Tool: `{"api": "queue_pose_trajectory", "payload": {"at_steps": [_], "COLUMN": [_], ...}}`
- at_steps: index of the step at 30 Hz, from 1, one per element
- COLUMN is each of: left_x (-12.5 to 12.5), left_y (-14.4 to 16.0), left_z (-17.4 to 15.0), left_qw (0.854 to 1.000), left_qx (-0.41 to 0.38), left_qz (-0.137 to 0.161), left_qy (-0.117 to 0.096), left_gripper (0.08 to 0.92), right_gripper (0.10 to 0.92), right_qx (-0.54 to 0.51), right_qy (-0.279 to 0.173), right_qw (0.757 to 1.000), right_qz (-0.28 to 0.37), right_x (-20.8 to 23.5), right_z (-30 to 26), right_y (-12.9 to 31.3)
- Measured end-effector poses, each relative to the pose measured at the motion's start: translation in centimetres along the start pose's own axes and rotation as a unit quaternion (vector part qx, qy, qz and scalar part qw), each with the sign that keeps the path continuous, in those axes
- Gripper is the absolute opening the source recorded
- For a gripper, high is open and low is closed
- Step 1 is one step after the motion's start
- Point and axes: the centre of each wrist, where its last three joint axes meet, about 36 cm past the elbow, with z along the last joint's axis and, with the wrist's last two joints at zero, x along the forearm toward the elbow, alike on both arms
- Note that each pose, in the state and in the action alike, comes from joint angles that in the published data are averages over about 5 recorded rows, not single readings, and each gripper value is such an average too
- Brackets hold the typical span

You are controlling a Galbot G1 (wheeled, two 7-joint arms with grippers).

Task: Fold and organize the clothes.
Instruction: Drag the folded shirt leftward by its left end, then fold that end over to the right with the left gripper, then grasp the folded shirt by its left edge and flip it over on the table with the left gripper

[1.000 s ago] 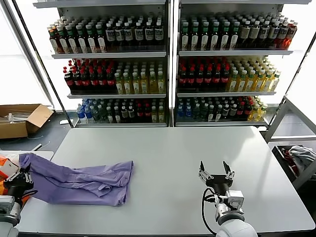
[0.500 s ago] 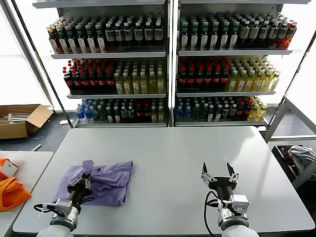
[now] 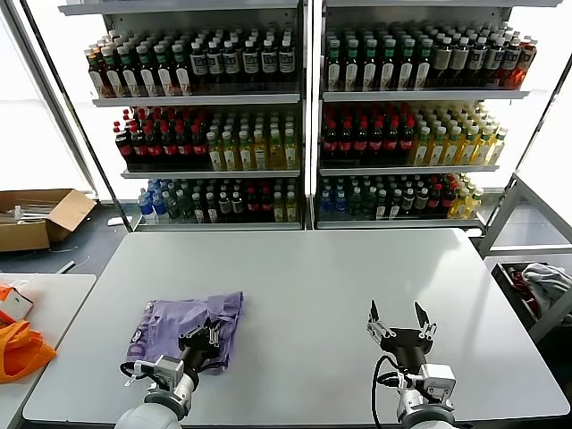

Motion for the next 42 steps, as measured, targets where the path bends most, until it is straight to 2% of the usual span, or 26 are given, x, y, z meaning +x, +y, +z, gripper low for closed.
{"api": "queue_pose_trajectory", "payload": {"at_steps": [3, 6, 12, 21, 27, 32, 36, 42], "left_x": [-0.4, -0.7, -1.3, -1.4, -0.9, -0.1, 0.3, 1.1], "left_y": [-0.2, -0.4, -1.1, -3.2, -4.3, -4.0, -2.1, 3.8], "left_z": [0.0, 0.2, 0.8, 1.7, 1.0, -0.8, -1.9, -1.1], "left_qw": [1.0, 1.0, 1.0, 0.997, 0.99, 0.979, 0.978, 0.99], "left_qx": [0.001, 0.003, 0.015, 0.066, 0.125, 0.18, 0.186, 0.127], "left_qz": [0.002, 0.004, 0.011, 0.036, 0.061, 0.074, 0.055, -0.018], "left_qy": [0.003, 0.005, 0.005, -0.004, -0.025, -0.057, -0.074, -0.063], "left_gripper": [0.117, 0.173, 0.346, 0.606, 0.773, 0.82, 0.822, 0.823], "right_gripper": [0.823, 0.823, 0.823, 0.823, 0.823, 0.823, 0.823, 0.823], "right_qx": [0.0, 0.0, -0.001, 0.0, 0.002, 0.005, 0.006, 0.009], "right_qy": [0.0, 0.0, -0.001, 0.0, 0.002, 0.005, 0.005, 0.003], "right_qw": [1.0, 1.0, 1.0, 1.0, 1.0, 1.0, 1.0, 0.999], "right_qz": [-0.001, -0.003, -0.007, -0.011, -0.015, -0.021, -0.027, -0.036], "right_x": [0.1, 0.3, 0.4, 0.5, 0.2, -0.2, -0.5, -1.3], "right_z": [0.0, 0.0, 0.1, 0.5, 0.7, 0.8, 0.6, 0.5], "right_y": [0.1, 0.2, 0.5, 0.6, 0.5, 0.7, 0.9, 1.1]}}
